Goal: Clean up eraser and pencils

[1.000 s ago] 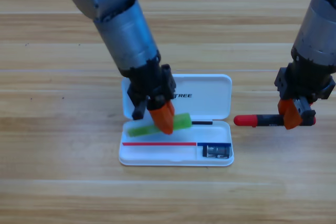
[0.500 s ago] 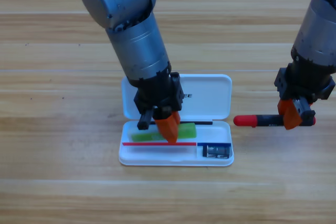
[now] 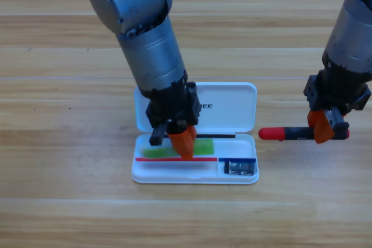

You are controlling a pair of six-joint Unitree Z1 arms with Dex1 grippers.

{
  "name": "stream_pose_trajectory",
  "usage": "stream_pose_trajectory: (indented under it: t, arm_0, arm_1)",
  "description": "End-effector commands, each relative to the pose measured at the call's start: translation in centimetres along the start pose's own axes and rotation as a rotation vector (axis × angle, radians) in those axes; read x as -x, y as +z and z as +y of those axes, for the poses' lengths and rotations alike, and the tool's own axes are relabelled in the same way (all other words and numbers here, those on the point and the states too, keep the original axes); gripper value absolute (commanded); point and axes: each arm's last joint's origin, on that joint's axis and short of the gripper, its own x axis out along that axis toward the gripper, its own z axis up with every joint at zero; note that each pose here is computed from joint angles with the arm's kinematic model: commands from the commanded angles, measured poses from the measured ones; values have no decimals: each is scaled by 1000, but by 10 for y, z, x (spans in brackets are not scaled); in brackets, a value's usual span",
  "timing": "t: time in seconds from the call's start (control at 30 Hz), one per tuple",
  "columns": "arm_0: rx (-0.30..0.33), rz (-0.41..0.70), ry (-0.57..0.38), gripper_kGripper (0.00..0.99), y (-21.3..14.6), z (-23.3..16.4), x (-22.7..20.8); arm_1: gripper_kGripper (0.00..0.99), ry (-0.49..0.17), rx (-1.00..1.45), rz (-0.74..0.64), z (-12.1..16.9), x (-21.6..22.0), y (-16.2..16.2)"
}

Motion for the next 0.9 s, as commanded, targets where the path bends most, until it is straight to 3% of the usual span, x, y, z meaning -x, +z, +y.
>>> stream_pose_trajectory:
  t: [0.03,0.9]
  arm_0:
    - [6,49,-57,0,-4,1,-35]
    - [8,52,-65,0,-5,4,-48]
  arm_1:
    - [0,36,27,20,8,-8,10]
    - [0,34,29,24,7,-9,10]
